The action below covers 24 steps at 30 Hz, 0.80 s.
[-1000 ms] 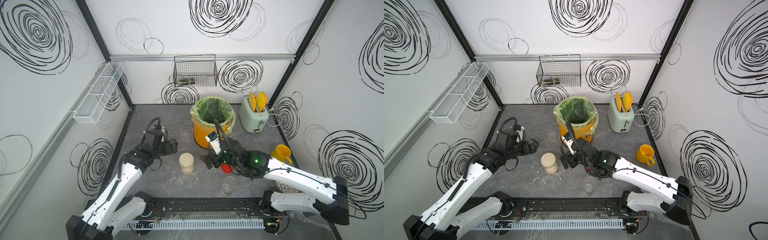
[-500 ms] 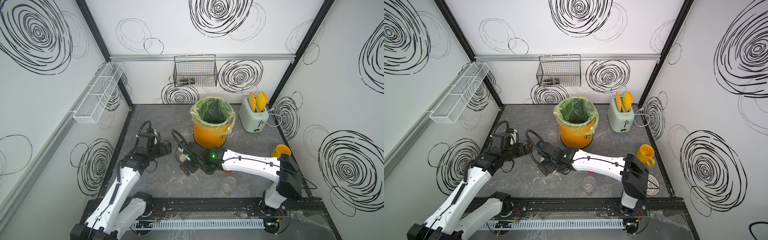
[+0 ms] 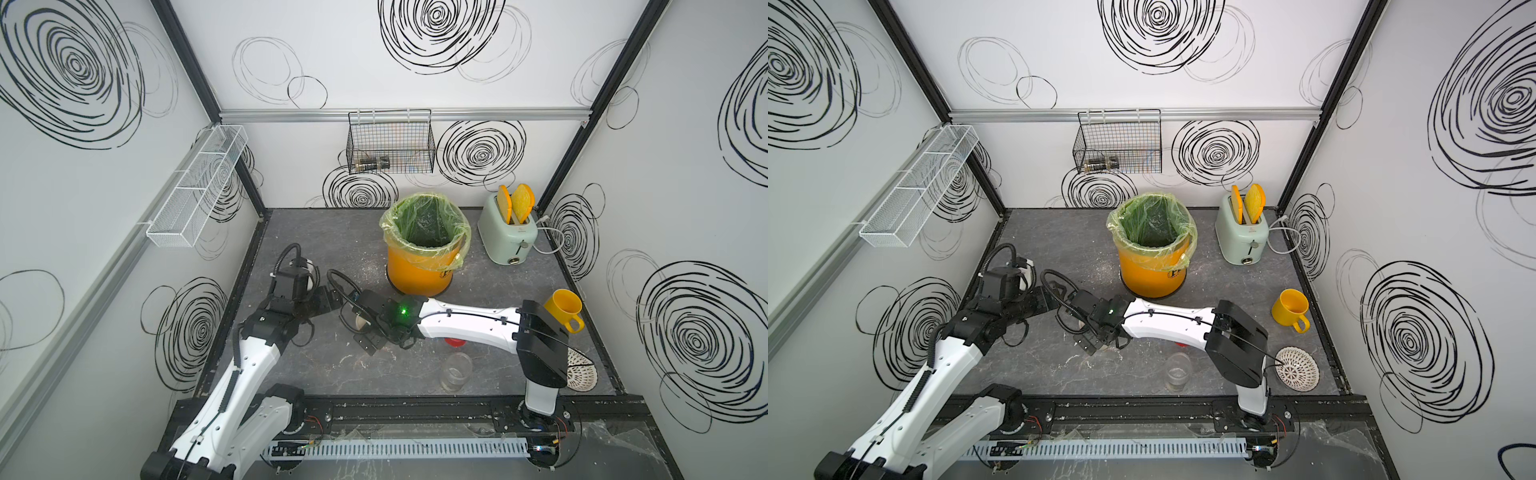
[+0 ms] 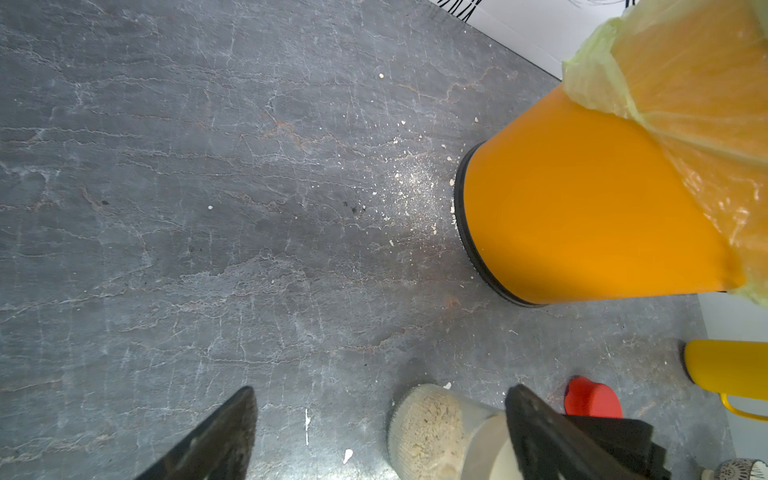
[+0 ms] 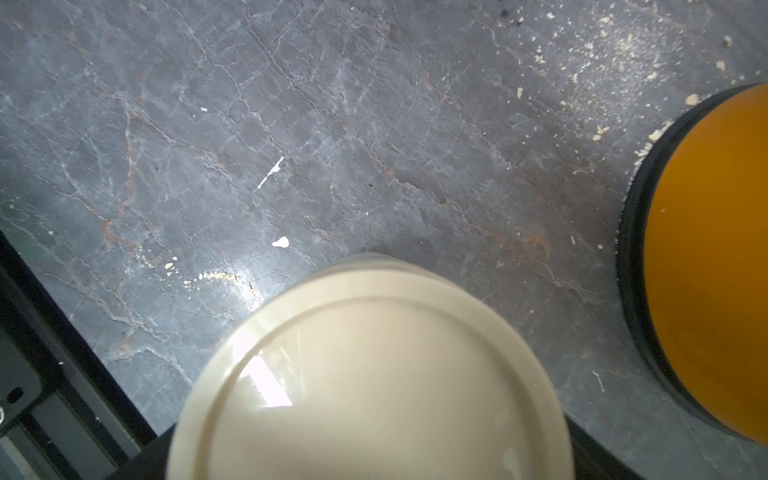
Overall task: Empty expired oatmeal from jars
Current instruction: Pick up the jar from the center of the board.
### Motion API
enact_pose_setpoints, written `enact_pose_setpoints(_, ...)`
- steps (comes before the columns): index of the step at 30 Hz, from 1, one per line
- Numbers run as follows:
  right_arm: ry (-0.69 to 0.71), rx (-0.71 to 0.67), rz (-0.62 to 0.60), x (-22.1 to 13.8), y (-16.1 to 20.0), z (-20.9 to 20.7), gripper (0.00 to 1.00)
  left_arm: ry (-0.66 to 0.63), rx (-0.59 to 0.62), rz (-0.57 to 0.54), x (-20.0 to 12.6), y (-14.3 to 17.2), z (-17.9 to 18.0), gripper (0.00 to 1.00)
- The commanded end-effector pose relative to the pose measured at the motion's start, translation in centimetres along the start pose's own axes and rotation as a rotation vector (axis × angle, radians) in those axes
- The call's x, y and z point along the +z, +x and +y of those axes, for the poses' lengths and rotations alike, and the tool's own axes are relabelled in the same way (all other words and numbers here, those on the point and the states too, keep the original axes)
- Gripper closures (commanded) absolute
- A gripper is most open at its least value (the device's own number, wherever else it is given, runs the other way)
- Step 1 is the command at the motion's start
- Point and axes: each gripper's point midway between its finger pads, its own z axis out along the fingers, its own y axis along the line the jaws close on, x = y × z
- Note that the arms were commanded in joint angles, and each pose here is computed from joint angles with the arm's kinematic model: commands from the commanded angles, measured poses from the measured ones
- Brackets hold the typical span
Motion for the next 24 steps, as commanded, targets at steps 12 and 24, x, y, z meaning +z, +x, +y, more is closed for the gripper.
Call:
enact_pose_setpoints(12, -0.067, 0.072, -0.070, -5.0, -1.5, -1.2, 0.35, 0.136, 0.132, -0.108, -1.4, -1.3, -3.7, 0.04)
enact_pose_setpoints(24, -0.065, 0.124, -0.342, -16.0, -1.3, -7.3, 0.45, 0.594, 0.429, -0.250, -8.3, 3.9, -13.8, 0.04)
